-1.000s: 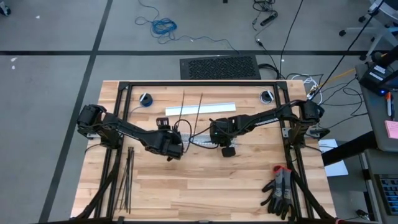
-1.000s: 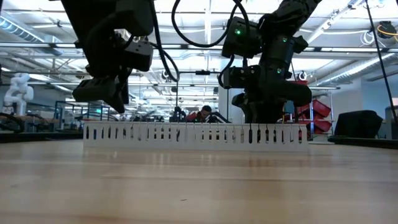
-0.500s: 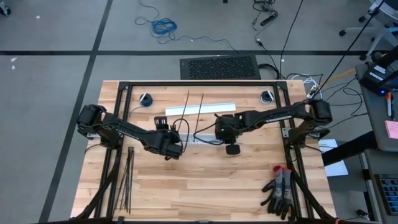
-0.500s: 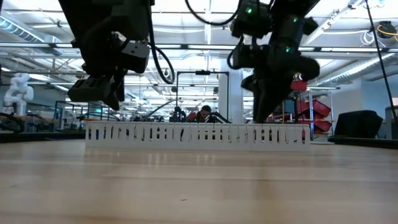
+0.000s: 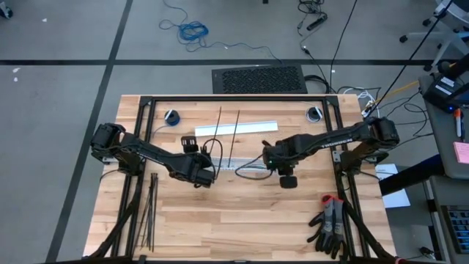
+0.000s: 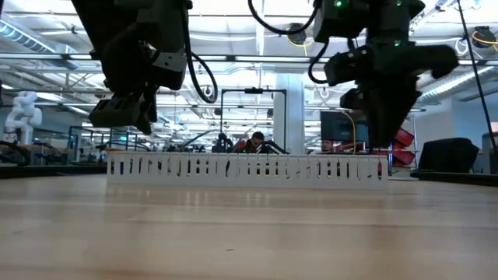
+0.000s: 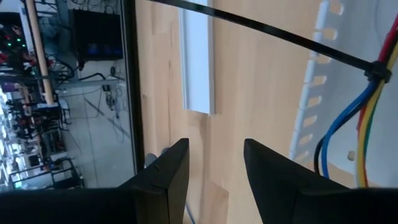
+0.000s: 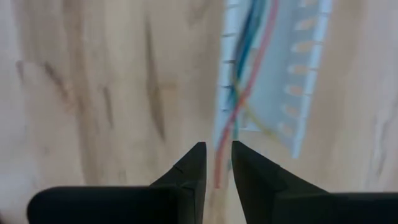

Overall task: Ziptie cables
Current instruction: Put the zip-tied cables into the white cable duct

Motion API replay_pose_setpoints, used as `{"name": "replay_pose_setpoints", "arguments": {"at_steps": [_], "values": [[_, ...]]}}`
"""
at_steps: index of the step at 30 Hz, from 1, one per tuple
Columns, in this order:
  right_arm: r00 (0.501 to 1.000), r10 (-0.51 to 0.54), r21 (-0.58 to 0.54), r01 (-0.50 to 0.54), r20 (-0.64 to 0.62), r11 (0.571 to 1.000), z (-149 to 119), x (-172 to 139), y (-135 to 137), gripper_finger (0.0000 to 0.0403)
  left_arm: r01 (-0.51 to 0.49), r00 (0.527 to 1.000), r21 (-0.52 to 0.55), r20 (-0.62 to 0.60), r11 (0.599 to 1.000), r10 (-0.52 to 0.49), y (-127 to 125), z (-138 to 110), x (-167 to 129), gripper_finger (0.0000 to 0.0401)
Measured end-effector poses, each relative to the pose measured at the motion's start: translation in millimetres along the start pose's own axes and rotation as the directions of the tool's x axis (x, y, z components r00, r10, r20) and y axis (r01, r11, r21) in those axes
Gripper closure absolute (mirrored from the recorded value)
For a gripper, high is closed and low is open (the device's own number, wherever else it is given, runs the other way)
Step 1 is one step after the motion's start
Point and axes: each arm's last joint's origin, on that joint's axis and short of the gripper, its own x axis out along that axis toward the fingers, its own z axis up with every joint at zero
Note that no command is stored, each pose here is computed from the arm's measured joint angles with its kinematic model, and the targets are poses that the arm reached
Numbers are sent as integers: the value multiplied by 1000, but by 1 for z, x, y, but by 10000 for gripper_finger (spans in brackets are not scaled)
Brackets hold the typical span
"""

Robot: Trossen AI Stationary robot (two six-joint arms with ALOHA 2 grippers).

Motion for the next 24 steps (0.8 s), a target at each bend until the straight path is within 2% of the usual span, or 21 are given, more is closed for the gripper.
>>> {"name": "replay_pose_setpoints", "arguments": {"at_steps": [6, 11, 19, 22, 24], "values": [[1000, 4, -34, -4, 14, 999, 1, 0, 13, 326, -27, 1000, -4, 12, 1000, 27, 1, 1, 0, 249], [998, -68, -19, 68, 17, 997, 0, 2, 10, 326, -28, 1000, -3, 12, 1000, 28, 1, 1, 0, 249], [996, -78, 13, 79, -49, 997, -13, 17, 8, 326, -28, 1000, -3, 13, 1000, 28, 1, 1, 0, 249], [995, -80, 22, 81, -61, 996, -17, 23, 6, 338, -33, 999, -3, 14, 999, 33, 1, 1, 0, 249], [995, -82, 25, 83, -58, 996, -18, 24, 5, 360, -37, 999, -3, 15, 999, 37, 1, 1, 0, 249]]}}
